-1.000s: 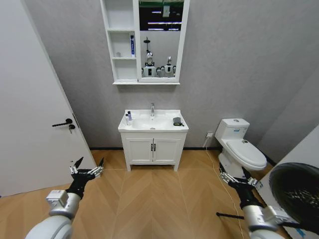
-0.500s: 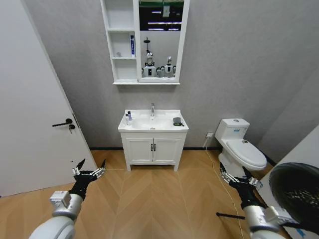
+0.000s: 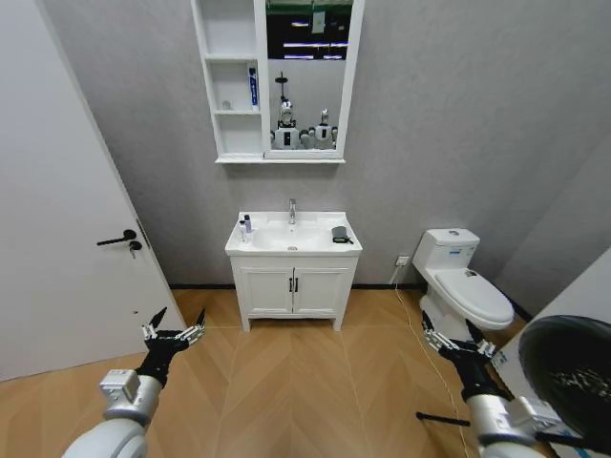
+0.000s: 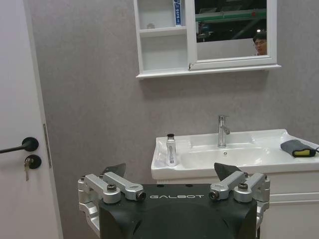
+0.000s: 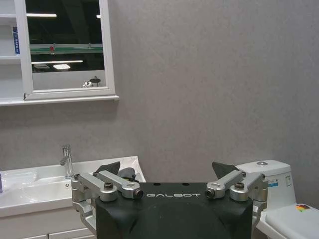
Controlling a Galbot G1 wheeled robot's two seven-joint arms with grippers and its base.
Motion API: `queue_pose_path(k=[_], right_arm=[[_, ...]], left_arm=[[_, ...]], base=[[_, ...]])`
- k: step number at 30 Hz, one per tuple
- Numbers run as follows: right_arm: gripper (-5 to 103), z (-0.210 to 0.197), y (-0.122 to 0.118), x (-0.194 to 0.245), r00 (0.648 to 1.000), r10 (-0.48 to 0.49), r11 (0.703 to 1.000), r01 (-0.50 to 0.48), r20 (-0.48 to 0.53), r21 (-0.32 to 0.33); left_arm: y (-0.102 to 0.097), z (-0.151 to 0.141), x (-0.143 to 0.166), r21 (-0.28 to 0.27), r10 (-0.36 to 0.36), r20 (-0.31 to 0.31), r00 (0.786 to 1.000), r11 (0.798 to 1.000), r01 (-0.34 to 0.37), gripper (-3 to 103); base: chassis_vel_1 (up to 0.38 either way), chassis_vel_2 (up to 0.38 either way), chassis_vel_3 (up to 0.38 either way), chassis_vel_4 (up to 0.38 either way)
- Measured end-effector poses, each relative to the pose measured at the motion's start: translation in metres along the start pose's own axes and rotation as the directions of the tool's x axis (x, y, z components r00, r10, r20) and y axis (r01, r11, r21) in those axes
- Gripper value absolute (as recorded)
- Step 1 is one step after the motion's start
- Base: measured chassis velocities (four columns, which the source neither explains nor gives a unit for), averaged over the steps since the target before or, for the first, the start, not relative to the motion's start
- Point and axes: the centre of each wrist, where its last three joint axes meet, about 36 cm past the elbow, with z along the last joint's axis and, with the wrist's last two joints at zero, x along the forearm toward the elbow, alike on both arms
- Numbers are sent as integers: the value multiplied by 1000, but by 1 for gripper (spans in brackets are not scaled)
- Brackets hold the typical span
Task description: Move facial cleanser and shampoo from washbasin to cabinet, then wipe washbasin with towel.
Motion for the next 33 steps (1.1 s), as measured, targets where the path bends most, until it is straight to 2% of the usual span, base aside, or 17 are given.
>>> queue_pose_path(k=[18,33], right_arm=[[100,1,-1,-4,1000,-2,1000,2,4,11],[100,2,-1,-7,1000,-4,1000,4,10,6]], left_arm=[[1,1,-5,15,-16,14,1000,1000,16,100],[2,0,-4,4,-13,13,1000,1000,13,100]], base=[[-216,222,219,-223],[-189,185,184,-184]])
